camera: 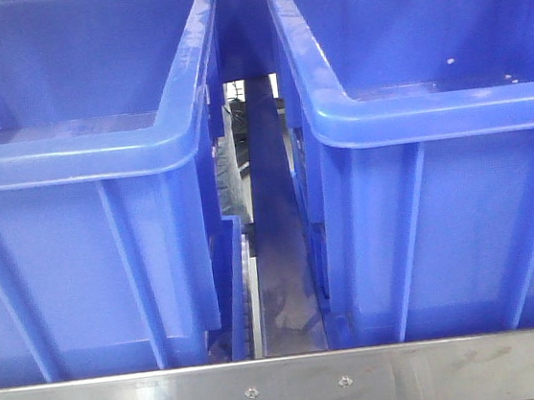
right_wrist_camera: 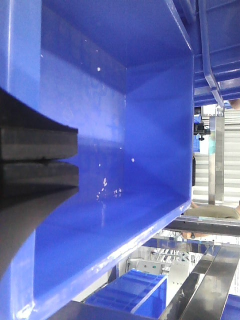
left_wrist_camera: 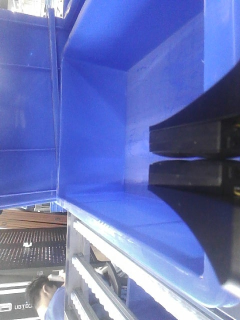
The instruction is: Sort and place red and blue blocks on shelf
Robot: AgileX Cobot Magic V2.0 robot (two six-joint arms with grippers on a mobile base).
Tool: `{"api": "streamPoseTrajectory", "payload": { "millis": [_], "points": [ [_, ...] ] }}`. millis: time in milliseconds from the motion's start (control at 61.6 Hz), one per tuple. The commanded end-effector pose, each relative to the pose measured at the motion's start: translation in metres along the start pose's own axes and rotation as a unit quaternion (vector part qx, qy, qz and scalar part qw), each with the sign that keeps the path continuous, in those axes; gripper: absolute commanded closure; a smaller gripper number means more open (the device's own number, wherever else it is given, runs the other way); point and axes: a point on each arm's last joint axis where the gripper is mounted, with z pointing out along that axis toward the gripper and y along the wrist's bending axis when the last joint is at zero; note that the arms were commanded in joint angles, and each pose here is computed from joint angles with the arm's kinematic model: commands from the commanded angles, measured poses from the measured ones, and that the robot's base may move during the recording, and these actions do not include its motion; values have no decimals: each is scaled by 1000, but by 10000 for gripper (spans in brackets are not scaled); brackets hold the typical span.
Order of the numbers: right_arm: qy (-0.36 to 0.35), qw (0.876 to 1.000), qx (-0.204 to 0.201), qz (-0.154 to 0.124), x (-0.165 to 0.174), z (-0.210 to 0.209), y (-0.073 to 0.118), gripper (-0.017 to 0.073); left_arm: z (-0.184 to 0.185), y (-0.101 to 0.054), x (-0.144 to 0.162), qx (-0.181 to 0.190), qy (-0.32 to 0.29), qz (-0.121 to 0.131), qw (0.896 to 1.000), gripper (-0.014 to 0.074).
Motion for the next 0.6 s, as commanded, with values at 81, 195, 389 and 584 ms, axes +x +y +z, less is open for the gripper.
{"api": "streamPoseTrajectory", "payload": {
  "millis": [81, 195, 389, 584],
  "points": [
    [-67, 998, -2, -2, -18, -3, 1, 509, -1, 1, 1, 2, -35, -5, 999, 470],
    [-67, 998, -2, -2, -18, -3, 1, 509, -1, 1, 1, 2, -35, -5, 999, 470],
    [-67, 998, -2, -2, -18, -3, 1, 509, -1, 1, 1, 2, -35, -5, 999, 470],
    [-67, 998, -2, -2, -18, -3, 1, 509, -1, 1, 1, 2, -35, -5, 999, 470]
  ]
}}
